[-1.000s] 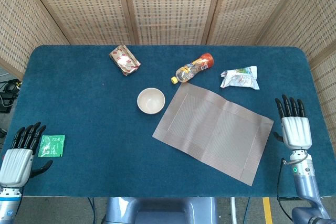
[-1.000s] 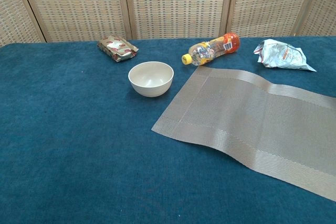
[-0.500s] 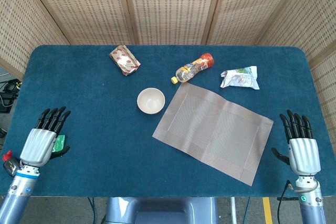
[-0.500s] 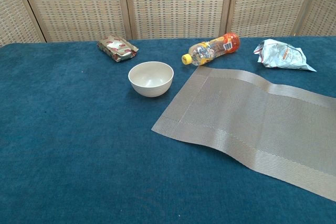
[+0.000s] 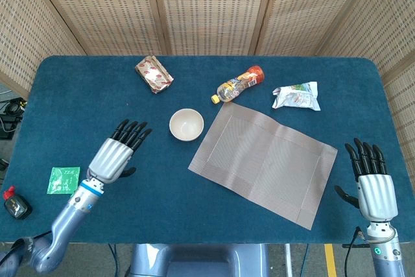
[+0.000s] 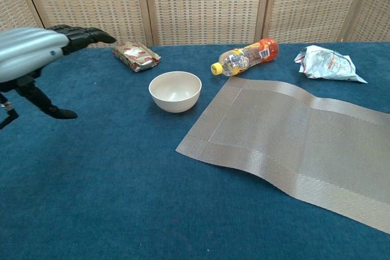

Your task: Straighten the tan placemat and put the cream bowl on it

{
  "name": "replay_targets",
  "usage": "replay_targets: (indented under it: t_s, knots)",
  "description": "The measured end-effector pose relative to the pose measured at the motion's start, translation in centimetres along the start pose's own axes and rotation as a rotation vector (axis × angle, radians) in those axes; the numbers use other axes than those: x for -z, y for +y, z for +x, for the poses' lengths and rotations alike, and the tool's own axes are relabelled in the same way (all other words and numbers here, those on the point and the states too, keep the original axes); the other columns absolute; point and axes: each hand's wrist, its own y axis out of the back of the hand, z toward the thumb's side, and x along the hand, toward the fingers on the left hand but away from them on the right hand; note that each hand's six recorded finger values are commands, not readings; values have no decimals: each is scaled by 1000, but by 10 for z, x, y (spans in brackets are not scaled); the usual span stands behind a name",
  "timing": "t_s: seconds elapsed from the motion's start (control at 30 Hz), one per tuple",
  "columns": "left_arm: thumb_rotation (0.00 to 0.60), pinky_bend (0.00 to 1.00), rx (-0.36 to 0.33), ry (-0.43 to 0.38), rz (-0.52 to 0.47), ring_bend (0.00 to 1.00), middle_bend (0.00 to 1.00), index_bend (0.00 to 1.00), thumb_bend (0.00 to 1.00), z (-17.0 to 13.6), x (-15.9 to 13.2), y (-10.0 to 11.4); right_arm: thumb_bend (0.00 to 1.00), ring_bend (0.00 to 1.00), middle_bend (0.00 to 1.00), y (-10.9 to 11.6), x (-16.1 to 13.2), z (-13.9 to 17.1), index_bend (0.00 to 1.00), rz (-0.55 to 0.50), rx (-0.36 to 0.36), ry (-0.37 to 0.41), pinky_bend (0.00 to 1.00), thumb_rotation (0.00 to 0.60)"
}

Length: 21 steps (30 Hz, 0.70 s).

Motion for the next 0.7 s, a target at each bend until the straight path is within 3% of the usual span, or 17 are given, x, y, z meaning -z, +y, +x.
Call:
replay_targets:
  t_s: [0.3,0.7]
  knots:
    - [600,0,80,-112,60,0,0,0,64,47,-38,-30,240,0,0,4,2,0,30,-16,7,-3,0,600]
    - [600,0,131,-160,124,0,0,0,70,87,-71,-62,239,0,0,7,10,-3,35,-31,15,-23,0,600]
